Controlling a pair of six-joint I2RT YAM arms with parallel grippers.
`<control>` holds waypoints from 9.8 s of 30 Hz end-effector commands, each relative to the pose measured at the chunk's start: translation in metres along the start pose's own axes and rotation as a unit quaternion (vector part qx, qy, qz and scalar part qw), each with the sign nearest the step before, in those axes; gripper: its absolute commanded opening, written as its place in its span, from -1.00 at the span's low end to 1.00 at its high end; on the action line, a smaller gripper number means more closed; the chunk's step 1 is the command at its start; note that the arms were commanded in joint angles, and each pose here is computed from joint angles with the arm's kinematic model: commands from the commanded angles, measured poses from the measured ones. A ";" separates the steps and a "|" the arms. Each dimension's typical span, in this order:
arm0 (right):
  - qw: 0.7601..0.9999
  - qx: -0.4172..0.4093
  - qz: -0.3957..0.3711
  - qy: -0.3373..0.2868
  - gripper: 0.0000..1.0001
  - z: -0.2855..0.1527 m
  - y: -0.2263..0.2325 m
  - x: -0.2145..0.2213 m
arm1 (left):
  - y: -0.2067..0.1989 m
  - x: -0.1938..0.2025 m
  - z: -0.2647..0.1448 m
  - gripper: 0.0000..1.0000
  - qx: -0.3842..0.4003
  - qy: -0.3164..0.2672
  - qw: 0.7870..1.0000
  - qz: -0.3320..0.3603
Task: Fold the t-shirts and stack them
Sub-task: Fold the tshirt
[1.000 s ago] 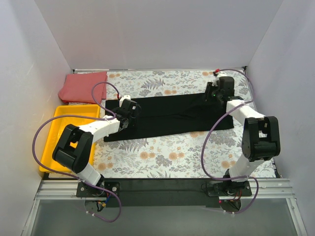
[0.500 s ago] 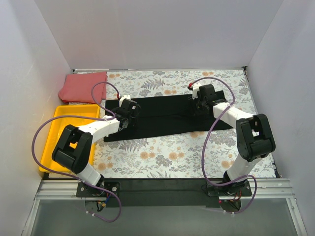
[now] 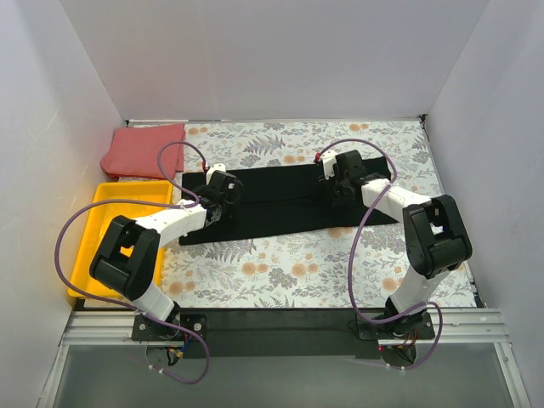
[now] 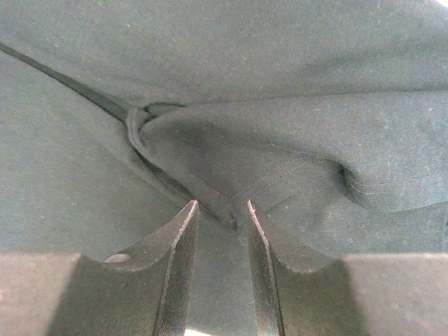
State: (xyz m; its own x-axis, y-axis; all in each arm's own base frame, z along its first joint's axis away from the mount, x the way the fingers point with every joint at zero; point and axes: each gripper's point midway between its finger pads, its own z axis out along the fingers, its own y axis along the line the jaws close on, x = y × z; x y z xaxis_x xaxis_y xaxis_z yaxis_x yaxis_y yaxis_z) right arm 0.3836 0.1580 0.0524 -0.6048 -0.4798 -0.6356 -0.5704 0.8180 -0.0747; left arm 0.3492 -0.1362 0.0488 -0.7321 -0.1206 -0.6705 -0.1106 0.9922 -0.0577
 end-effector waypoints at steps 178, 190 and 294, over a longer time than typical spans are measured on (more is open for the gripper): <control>0.904 -0.068 0.357 0.223 0.22 -0.160 0.142 0.216 | -0.047 0.155 -0.140 0.53 0.099 0.293 0.951 0.012; 0.911 -0.038 0.315 0.265 0.20 -0.150 0.159 0.215 | -0.065 0.172 -0.136 0.34 0.091 0.313 0.945 0.037; 0.964 0.096 0.246 0.034 -0.97 -0.035 -0.075 -0.015 | -0.175 -0.101 0.081 -1.00 0.126 0.005 0.992 0.005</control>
State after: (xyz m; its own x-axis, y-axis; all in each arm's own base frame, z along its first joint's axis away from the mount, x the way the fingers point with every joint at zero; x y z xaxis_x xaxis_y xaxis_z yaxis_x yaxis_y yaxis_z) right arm 0.3959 0.0953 0.0890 -0.8570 -0.0342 -0.5141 -0.0868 0.9931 0.0786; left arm 0.4752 -0.3041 0.0606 -0.7841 -0.0702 -0.6167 0.1028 0.9652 -0.2405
